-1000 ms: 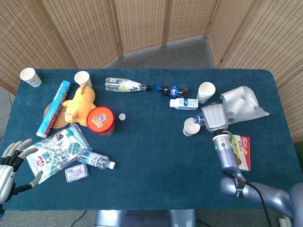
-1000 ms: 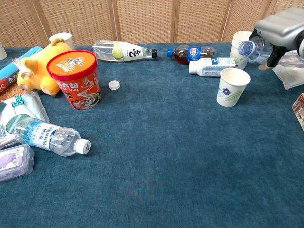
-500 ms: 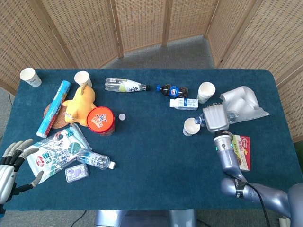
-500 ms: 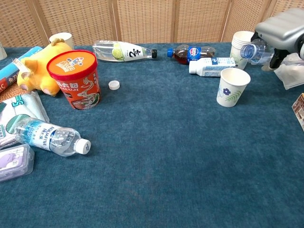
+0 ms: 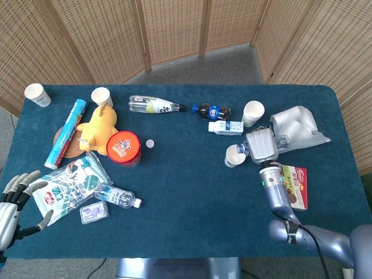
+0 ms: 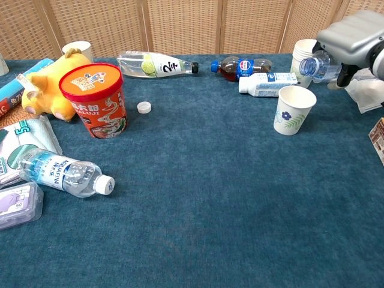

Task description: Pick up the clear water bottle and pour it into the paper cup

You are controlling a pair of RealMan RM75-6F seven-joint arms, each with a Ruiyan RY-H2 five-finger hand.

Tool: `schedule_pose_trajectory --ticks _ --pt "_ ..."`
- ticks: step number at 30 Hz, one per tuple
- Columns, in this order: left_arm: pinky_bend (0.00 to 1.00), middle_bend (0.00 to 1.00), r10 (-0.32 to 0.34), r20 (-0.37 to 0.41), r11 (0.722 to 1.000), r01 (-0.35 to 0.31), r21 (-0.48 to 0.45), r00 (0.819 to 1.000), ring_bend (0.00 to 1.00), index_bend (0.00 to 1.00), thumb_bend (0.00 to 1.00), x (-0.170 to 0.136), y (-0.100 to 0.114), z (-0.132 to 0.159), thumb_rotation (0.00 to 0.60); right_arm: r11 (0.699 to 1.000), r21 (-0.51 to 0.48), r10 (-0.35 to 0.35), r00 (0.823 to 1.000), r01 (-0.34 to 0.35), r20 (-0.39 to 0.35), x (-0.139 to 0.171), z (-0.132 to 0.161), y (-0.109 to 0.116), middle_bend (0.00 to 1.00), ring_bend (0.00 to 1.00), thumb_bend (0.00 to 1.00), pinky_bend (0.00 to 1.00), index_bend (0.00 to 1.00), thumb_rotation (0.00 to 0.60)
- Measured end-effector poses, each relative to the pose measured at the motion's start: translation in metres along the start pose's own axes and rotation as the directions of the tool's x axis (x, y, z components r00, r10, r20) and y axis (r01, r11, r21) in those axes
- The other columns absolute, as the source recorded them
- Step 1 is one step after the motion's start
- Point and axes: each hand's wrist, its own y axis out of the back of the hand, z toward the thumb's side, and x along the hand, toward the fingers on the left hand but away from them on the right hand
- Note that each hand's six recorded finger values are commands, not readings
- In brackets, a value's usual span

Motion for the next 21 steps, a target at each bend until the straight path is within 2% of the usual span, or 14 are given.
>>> schedule_pose_trajectory --ticks 21 --pt "0.0 0.12 -0.001 0.0 1.0 0.001 -0.005 1.0 0.0 0.21 0.39 -0.0001 -0.0009 -0.0018 0.447 0.994 0.111 -0.01 1.0 0.012 -0.013 -0.0009 0.0016 -0.0045 0.7 0.58 0.31 0.62 0.68 0.6"
